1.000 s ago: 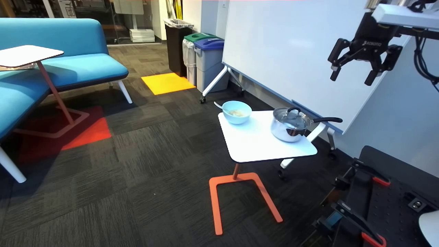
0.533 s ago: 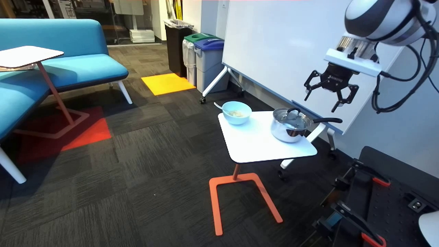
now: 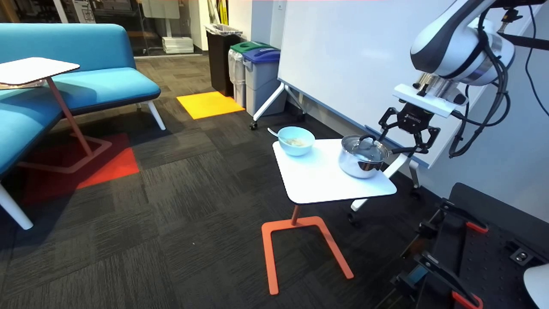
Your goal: Push the silver pot backwards
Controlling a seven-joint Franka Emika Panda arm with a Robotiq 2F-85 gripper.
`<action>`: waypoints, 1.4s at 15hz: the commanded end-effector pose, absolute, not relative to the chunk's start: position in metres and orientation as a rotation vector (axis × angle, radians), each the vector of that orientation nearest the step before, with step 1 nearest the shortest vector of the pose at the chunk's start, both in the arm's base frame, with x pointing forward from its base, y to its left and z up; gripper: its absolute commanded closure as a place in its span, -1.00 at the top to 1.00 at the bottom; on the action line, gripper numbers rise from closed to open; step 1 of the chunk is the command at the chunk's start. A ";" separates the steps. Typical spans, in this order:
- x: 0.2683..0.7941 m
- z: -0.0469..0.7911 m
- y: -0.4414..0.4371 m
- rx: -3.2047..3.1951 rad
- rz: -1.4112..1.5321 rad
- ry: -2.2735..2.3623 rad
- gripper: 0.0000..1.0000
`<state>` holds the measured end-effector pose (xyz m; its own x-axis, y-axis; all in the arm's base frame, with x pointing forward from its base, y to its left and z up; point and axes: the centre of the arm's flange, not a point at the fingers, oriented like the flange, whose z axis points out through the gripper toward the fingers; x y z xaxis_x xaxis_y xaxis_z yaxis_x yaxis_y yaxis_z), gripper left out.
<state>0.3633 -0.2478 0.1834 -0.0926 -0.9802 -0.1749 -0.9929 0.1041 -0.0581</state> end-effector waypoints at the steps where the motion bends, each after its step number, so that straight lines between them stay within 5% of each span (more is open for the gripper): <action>1: 0.359 0.179 -0.257 -1.916 0.118 2.275 1.00; 6: 0.319 0.144 -0.305 -1.559 0.180 2.464 1.00; 8: 0.307 0.129 -0.319 -1.389 0.182 2.517 0.45; 17: 0.290 0.076 -0.344 -0.772 0.208 2.556 -0.93; 21: 0.286 0.058 -0.345 -0.689 0.233 2.577 -1.00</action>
<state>0.2838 -0.3398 0.0713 -0.7609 -0.4679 -0.4495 -0.5390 0.8415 0.0364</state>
